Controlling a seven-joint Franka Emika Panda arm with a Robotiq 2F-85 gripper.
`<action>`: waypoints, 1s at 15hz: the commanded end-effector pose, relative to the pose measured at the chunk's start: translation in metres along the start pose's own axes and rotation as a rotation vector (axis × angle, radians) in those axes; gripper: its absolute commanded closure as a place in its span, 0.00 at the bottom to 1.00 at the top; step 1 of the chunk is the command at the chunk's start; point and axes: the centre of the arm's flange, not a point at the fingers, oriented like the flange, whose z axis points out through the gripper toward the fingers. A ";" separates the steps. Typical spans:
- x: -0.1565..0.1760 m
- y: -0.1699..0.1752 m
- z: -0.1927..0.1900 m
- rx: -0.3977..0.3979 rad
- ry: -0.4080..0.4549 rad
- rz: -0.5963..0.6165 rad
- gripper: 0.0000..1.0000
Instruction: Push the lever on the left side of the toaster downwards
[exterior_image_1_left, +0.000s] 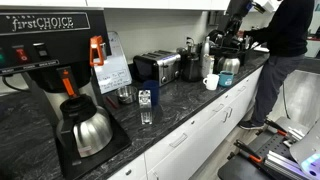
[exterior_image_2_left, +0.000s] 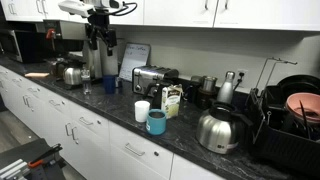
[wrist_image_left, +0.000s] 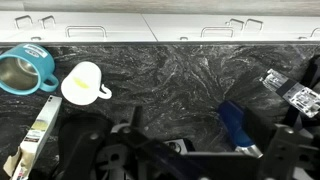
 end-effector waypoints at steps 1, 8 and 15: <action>0.000 0.000 0.000 0.000 0.001 0.000 0.00; 0.046 -0.040 0.033 -0.057 0.064 -0.008 0.00; 0.112 -0.084 0.093 -0.116 0.151 -0.006 0.00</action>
